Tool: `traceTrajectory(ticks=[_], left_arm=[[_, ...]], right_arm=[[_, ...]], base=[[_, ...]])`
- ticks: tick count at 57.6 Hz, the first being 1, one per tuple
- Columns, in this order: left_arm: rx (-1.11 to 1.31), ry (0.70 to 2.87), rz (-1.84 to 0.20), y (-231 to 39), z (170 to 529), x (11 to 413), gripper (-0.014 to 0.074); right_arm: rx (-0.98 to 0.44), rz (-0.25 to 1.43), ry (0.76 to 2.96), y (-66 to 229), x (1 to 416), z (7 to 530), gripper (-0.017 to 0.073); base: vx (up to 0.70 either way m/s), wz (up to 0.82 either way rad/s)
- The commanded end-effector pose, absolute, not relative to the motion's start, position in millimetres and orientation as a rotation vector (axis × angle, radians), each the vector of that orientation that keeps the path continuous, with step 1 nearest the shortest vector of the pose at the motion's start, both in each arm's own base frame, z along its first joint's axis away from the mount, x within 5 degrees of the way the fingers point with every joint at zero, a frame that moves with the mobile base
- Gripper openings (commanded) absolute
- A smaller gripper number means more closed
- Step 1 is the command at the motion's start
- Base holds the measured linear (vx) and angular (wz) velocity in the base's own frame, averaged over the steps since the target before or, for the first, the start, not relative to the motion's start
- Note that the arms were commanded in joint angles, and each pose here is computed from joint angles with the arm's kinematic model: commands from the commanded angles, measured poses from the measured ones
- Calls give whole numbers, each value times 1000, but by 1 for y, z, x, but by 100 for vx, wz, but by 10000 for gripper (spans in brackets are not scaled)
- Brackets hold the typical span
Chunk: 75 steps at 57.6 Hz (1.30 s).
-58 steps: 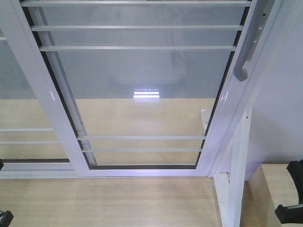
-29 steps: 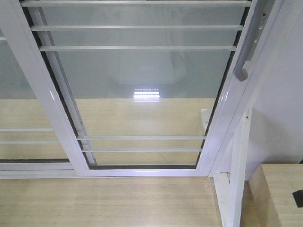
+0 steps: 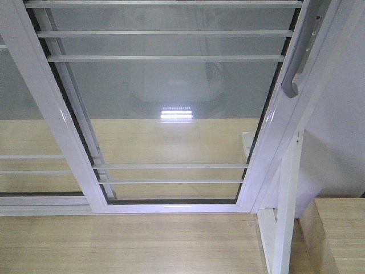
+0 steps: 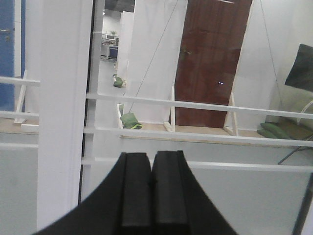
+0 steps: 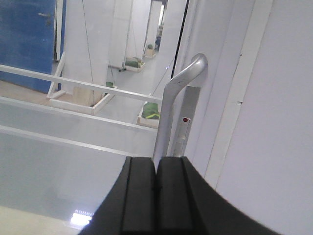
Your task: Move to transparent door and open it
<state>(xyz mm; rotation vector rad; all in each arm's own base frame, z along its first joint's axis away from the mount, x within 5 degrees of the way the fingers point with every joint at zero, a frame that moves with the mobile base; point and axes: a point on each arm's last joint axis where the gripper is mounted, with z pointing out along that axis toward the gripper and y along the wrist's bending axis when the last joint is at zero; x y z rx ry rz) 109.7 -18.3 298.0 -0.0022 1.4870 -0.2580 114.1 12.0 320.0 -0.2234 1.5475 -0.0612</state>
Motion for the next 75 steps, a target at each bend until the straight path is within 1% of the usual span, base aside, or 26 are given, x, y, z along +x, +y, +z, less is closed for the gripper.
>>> traceTrajectory(ticks=[1,6,12,22,30,35,38,44,53,58,61,65,69,75], left_arm=[[11,1388,-214,-21,331,131,-6],[34,1420,-177,-25,336,153,-6],[40,1461,-163,-28,333,173,-6],[38,1476,-141,-31,325,191,-2],[36,1484,-132,-32,319,200,26],[37,1496,-131,-32,317,202,58],[38,1504,-130,-33,315,203,88],[40,1523,-129,-33,312,206,165],[43,1554,-127,-34,306,211,342],[42,1551,-124,-34,305,213,430],[42,1549,-124,-34,305,212,473],[40,1542,-123,-34,306,212,518],[40,1541,-123,-34,306,212,540],[40,1542,-123,-34,306,212,545]], right_arm=[[-216,-80,1467,14,137,352,0],[-213,-83,1462,15,156,361,0],[-199,-79,1453,16,170,362,0],[-194,-84,1445,17,181,358,6],[-197,-85,1461,17,185,356,41],[-199,-84,1468,18,185,355,89],[-200,-83,1476,18,185,354,127],[-204,-81,1495,18,185,352,238],[-207,-80,1507,18,185,351,463],[-205,-86,1491,18,188,352,547],[-198,-91,1475,17,192,351,572],[-184,-93,1466,17,201,348,578],[-134,-76,1472,17,214,340,569],[-71,-71,1486,15,236,325,545]], base=[[0,0],[0,0],[0,0],[0,0],[0,0],[0,0],[0,0],[0,0],[0,0],[0,0],[0,0],[0,0],[0,0],[0,0]])
